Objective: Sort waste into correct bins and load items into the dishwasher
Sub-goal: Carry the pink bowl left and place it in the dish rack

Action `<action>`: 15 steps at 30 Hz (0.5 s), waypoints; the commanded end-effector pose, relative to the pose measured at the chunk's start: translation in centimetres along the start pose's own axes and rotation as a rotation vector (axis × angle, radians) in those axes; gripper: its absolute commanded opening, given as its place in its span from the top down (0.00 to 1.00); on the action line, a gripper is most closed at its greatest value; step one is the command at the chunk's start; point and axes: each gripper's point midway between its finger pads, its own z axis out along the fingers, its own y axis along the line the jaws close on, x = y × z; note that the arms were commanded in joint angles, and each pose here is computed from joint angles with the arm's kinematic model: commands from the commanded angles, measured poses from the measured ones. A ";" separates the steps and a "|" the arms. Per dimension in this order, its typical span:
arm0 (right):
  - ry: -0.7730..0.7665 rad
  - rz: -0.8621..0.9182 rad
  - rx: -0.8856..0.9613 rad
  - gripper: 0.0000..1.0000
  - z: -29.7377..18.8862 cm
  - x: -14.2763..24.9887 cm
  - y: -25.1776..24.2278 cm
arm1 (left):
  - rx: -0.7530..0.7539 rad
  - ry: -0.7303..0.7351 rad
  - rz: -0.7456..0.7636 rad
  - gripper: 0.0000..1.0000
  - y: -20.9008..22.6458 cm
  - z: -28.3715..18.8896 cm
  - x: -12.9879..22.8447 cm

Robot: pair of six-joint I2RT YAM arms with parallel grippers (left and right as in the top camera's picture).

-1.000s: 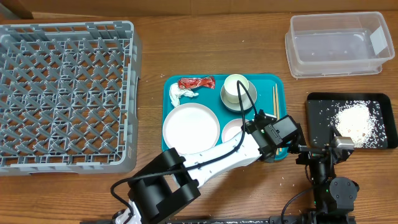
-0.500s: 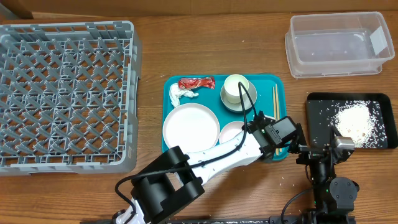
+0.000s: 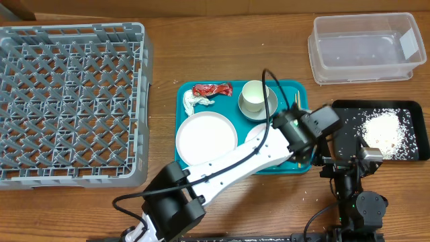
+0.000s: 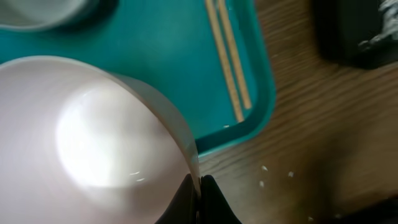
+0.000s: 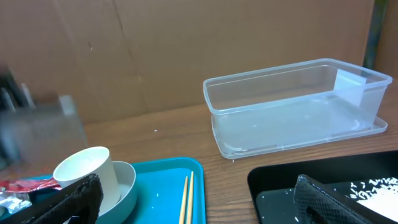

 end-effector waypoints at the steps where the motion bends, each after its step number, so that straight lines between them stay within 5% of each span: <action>1: -0.003 -0.007 -0.009 0.00 0.0 0.2 0.1 | 0.050 -0.079 -0.046 0.96 0.6 -5.3 -3.5; 11: -0.003 -0.007 -0.009 0.00 0.0 0.2 0.1 | -0.011 -0.157 -0.286 0.96 15.0 -13.9 -9.5; 15: -0.002 -0.007 -0.009 0.00 0.0 0.2 0.1 | 0.081 -0.127 -0.374 0.96 21.9 -15.6 -10.3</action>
